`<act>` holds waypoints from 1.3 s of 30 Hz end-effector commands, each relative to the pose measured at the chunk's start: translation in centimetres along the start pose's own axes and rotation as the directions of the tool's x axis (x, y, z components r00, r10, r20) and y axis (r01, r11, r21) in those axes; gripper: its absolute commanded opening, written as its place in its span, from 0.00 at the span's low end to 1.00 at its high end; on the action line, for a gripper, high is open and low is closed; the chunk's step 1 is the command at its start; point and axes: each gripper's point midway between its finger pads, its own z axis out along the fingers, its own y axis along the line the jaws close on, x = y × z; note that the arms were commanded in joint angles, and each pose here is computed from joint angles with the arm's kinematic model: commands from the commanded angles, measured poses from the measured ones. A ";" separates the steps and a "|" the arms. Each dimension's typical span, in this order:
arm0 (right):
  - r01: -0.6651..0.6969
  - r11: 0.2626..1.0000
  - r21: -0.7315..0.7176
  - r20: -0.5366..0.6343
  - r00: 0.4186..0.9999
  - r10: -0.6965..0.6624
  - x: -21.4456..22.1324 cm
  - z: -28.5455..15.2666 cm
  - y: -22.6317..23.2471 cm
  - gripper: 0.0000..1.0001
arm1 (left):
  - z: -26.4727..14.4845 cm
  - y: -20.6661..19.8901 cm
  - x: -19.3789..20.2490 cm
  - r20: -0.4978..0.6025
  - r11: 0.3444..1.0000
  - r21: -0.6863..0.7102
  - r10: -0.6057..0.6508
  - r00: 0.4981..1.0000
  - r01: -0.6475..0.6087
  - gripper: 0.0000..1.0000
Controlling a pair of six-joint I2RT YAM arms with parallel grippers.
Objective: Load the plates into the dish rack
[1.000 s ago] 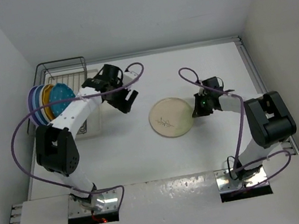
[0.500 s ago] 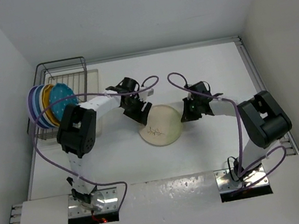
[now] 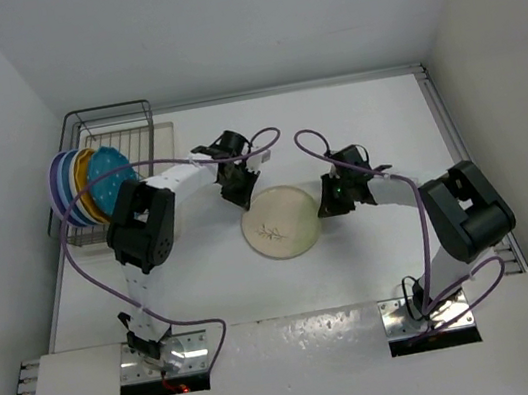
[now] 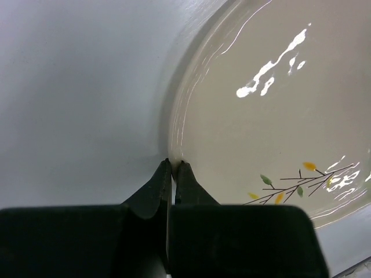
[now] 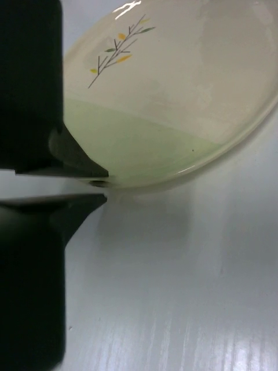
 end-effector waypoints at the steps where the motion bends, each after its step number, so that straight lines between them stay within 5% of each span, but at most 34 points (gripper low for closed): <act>1: 0.037 0.998 -0.045 0.085 0.996 -0.033 -3.7 -0.9 2.2 0.19 | -2.6 1.1 -1.1 0.003 0.995 -0.077 0.067 0.998 -0.066 0.00; 5: 0.042 0.999 -0.019 0.041 0.998 -0.041 -4.6 -1.6 1.3 0.65 | -9.3 1.8 -5.3 0.118 0.975 -0.187 0.144 0.982 -0.121 0.00; 9: 0.027 0.999 -0.025 0.085 0.996 -0.024 -6.4 -2.4 1.2 0.77 | -12.9 2.2 -6.3 0.136 0.958 -0.246 0.187 0.973 -0.149 0.00; 21: -0.002 1.000 -0.018 0.124 0.992 0.004 -7.3 -3.5 0.7 0.78 | -23.9 4.9 -9.1 0.190 0.805 -0.577 0.297 0.936 -0.138 0.00; 28: -0.022 1.000 -0.017 0.142 0.990 0.024 -7.1 -3.6 0.6 0.78 | -30.3 8.8 -9.5 0.164 0.603 -0.796 0.292 0.942 -0.048 0.00; 39: -0.027 1.000 -0.012 0.142 0.989 0.028 -6.6 -3.6 0.2 0.78 | -35.3 11.0 -9.9 0.172 0.478 -0.878 0.291 0.941 0.012 0.00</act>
